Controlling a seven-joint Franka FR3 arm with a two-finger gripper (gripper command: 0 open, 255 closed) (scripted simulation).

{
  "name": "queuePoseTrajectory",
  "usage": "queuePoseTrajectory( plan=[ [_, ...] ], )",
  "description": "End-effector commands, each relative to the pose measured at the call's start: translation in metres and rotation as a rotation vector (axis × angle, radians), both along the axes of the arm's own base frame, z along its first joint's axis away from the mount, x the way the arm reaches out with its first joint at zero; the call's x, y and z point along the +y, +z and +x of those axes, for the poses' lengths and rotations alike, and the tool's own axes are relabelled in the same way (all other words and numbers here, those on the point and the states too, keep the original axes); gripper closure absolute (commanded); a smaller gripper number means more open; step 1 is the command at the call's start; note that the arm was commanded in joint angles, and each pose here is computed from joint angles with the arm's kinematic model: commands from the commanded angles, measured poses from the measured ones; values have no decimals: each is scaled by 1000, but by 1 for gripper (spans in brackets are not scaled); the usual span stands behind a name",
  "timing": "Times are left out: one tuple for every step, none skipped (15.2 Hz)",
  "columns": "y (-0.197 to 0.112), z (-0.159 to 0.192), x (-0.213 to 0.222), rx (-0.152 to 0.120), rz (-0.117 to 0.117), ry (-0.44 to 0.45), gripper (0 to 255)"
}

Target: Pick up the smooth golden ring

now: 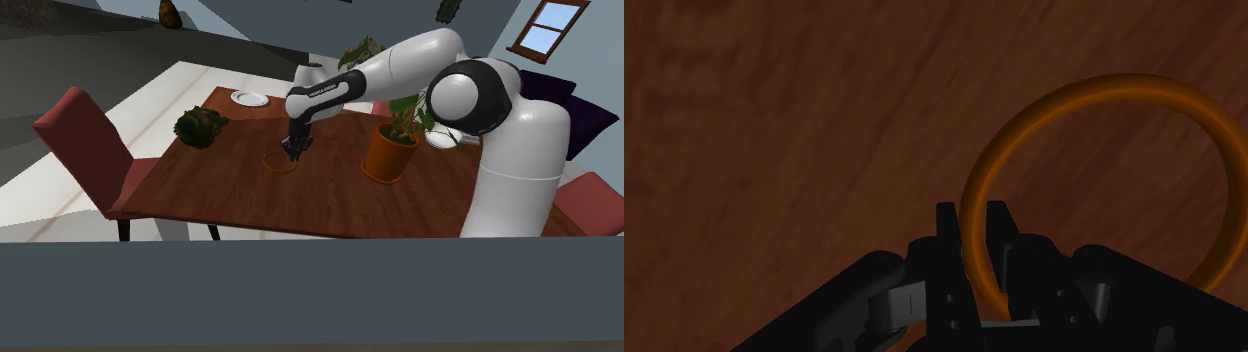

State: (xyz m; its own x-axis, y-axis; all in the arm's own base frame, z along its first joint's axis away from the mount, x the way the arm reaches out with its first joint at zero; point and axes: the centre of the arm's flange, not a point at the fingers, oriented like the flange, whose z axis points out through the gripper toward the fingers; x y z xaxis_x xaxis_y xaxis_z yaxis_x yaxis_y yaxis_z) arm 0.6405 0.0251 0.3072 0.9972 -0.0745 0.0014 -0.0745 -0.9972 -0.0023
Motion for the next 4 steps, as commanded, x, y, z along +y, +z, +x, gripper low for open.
queuePoseTrajectory(
  plan=[
    [11, -1, 0, 0, 0, 0, 255],
    [16, -1, 0, 0, 0, 0, 255],
    [17, -1, 0, 0, 0, 0, 255],
    [17, -1, 0, 0, 0, 0, 255]
  ],
)
